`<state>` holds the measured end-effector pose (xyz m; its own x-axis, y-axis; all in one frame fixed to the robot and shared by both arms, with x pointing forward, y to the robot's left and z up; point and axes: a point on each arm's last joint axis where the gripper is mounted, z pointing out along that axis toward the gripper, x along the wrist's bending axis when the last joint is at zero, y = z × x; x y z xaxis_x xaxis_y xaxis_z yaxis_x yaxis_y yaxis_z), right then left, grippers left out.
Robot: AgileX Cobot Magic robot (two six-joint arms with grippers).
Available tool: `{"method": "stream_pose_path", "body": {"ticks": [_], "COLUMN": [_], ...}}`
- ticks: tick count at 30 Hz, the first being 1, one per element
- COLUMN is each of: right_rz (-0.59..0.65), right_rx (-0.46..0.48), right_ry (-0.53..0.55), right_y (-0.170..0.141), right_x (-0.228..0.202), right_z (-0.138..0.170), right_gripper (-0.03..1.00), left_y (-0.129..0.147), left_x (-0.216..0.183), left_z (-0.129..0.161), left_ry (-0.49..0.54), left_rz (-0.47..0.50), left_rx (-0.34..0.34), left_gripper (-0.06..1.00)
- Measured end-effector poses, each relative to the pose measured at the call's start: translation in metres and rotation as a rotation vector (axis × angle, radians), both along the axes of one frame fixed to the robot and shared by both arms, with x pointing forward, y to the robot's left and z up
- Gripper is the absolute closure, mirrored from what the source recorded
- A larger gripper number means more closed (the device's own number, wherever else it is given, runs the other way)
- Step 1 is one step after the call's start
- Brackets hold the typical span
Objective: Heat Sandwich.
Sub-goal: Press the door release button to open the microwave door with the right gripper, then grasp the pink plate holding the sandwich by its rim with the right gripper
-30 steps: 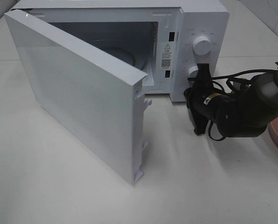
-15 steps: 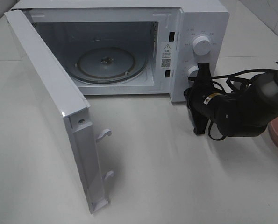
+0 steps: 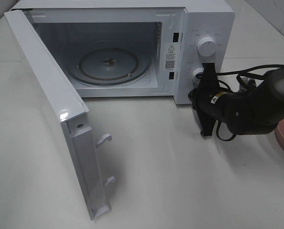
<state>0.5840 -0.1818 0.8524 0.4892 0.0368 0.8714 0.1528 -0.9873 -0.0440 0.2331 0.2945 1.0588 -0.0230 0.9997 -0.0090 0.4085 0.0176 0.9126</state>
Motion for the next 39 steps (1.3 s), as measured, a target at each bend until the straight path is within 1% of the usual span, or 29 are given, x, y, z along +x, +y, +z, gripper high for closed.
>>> {"method": "stream_pose_path", "body": {"ticks": [10, 13, 23, 28, 31, 32, 33, 36, 37, 38, 39], "right_rz": [0.052, 0.065, 0.134, 0.182, 0.229, 0.229, 0.257, 0.315, 0.315, 0.366, 0.39], "right_rx": [-0.019, -0.026, -0.056, -0.09, -0.151, -0.151, -0.191, -0.268, -0.268, -0.331, -0.358], "right_ry": [-0.037, -0.032, 0.018, 0.071, 0.119, 0.119, 0.15, 0.198, 0.198, 0.218, 0.225], "right_y": [-0.006, -0.007, -0.011, -0.014, -0.016, -0.016, -0.017, -0.019, -0.019, -0.02, -0.021], "right_x": [-0.018, -0.024, -0.049, -0.063, -0.072, -0.072, -0.076, -0.083, -0.083, -0.087, -0.089], "right_z": [0.01, 0.01, 0.025, 0.031, 0.038, 0.038, 0.041, 0.046, 0.046, 0.05, 0.052], "right_gripper": [0.95, 0.95, 0.95, 0.95, 0.94, 0.94, 0.94, 0.93, 0.93, 0.92, 0.92], "left_y": [0.0, 0.0, 0.0, 0.0, 0.0, 0.0, 0.0, 0.0, 0.0, 0.0, 0.0], "left_x": [0.0, 0.0, 0.0, 0.0, 0.0, 0.0, 0.0, 0.0, 0.0, 0.0, 0.0], "left_z": [0.0, 0.0, 0.0, 0.0, 0.0, 0.0, 0.0, 0.0, 0.0, 0.0, 0.0], "left_ry": [0.0, 0.0, 0.0, 0.0, 0.0, 0.0, 0.0, 0.0, 0.0, 0.0, 0.0], "left_rz": [0.0, 0.0, 0.0, 0.0, 0.0, 0.0, 0.0, 0.0, 0.0, 0.0, 0.0], "left_rx": [0.0, 0.0, 0.0, 0.0, 0.0, 0.0, 0.0, 0.0, 0.0, 0.0, 0.0], "left_gripper": [-0.03, -0.03, -0.03, -0.03, -0.03, -0.03, -0.03, -0.03, -0.03, -0.03, -0.03]}}
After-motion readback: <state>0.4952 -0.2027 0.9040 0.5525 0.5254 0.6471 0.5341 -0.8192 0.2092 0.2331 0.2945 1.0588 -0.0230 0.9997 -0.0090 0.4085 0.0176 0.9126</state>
